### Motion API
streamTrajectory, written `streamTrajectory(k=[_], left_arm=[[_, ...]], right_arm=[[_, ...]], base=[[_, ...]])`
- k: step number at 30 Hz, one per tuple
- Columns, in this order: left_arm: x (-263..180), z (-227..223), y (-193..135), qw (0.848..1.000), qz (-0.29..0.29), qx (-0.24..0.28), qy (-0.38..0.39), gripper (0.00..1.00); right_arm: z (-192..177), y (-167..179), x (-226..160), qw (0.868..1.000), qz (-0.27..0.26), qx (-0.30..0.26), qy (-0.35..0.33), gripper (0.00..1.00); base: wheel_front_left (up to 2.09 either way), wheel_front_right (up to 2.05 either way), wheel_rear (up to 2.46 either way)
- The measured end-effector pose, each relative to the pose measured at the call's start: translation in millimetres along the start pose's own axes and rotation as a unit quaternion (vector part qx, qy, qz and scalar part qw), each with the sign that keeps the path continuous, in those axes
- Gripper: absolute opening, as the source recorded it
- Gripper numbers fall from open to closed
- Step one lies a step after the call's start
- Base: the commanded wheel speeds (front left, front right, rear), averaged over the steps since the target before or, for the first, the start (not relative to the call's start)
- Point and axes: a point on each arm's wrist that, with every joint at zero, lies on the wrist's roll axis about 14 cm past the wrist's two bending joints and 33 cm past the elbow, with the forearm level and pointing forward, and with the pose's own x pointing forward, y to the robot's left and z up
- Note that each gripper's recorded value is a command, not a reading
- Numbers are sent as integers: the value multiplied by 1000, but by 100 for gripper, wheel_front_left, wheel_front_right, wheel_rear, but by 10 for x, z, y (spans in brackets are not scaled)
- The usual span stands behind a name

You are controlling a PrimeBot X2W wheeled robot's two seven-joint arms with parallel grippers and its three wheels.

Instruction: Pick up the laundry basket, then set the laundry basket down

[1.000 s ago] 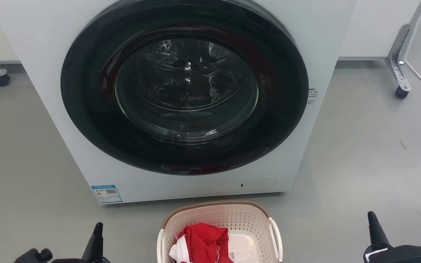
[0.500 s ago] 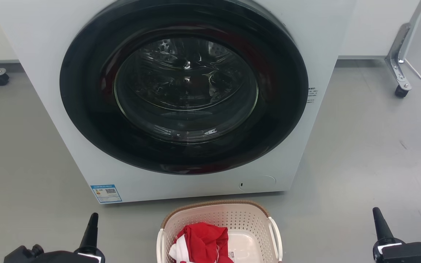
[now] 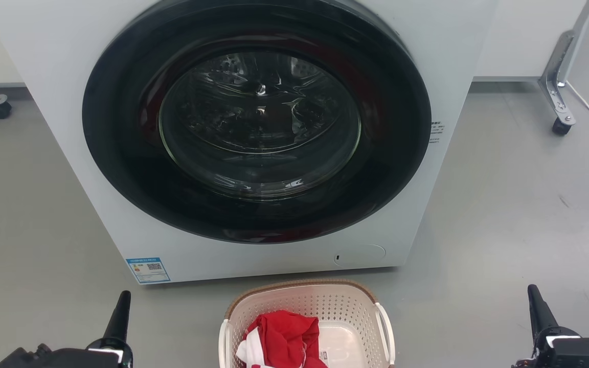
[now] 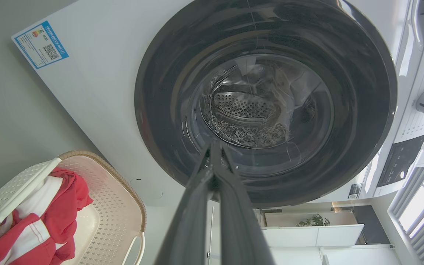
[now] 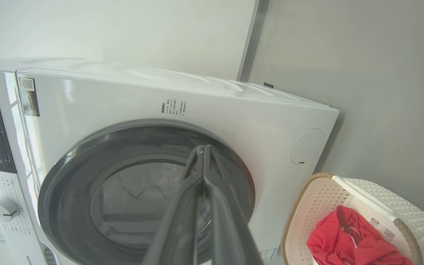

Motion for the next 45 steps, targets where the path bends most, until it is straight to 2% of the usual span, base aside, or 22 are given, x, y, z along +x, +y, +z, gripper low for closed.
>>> streamTrajectory(k=[13, 45], left_arm=[[65, 88, -124, 996, -30, -85, -8, 0], [72, 87, -146, 995, -36, -94, -10, 0]], right_arm=[[80, 84, 38, 995, 25, 95, -10, 0], [87, 129, 62, 995, 32, 97, -10, 0]], base=[[0, 0, 0], [0, 0, 0]])
